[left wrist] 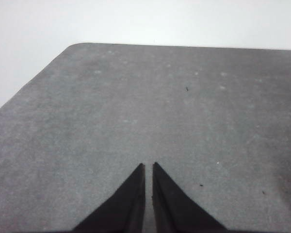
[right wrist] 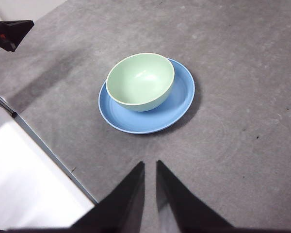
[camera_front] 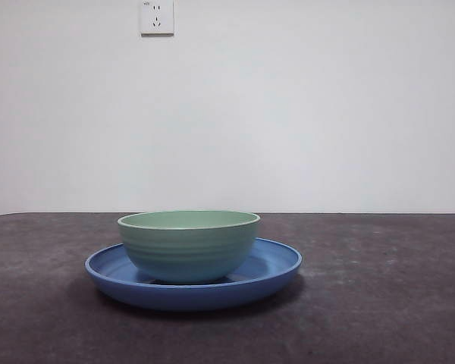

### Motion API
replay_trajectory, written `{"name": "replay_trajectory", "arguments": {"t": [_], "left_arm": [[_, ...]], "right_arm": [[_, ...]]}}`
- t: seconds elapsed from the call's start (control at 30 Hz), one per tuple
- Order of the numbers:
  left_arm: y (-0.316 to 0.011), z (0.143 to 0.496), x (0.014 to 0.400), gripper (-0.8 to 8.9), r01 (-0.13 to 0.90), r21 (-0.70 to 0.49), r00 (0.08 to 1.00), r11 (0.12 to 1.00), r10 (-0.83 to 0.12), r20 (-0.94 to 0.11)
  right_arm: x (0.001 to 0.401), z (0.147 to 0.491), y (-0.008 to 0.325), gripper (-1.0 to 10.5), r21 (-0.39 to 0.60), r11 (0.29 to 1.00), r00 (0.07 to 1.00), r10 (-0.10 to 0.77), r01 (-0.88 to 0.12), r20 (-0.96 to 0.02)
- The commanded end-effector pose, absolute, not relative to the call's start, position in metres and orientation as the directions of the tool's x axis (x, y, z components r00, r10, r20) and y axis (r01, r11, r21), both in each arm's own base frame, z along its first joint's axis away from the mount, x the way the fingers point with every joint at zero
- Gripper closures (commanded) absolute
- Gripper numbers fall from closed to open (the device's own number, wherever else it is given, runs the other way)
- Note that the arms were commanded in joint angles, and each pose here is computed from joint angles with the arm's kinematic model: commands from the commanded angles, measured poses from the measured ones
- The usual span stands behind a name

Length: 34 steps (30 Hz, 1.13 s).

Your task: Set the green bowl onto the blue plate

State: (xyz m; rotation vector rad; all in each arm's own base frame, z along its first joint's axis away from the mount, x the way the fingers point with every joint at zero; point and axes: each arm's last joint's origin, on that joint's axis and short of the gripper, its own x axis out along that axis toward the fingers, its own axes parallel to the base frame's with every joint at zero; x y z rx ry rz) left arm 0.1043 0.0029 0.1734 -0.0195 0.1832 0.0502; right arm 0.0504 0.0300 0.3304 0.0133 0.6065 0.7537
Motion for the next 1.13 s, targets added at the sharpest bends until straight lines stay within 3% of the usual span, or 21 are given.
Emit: {"name": "replay_trajectory", "arguments": {"t": [0.03,0.4,0.7,0.83,1.13], "left_arm": [[0.003,0.169,0.103,7.89,-0.061,-0.036,0.985,0.997,0.054,-0.162],[0.003,0.150,0.092,7.89,-0.063,-0.027,0.962,0.998,0.053,-0.268],[0.003,0.151,0.092,7.89,-0.061,-0.025,0.969,0.998,0.053,-0.241],[0.003,0.149,0.096,7.89,-0.058,-0.032,0.983,0.998,0.052,-0.175],[0.003,0.149,0.096,7.89,-0.055,-0.032,0.983,0.998,0.049,-0.177]], "right_arm": [[0.051,0.332,0.030,9.1,0.227,0.733,0.569,0.652,-0.641,-0.501],[0.051,0.332,0.030,9.1,0.227,0.733,0.569,0.652,-0.641,-0.501],[0.051,0.332,0.030,9.1,0.227,0.733,0.569,0.652,-0.641,-0.501],[0.051,0.332,0.030,9.1,0.227,0.733,0.569,0.652,-0.641,-0.501],[0.051,0.332,0.030,9.1,0.227,0.733,0.569,0.652,-0.641,-0.501]]}}
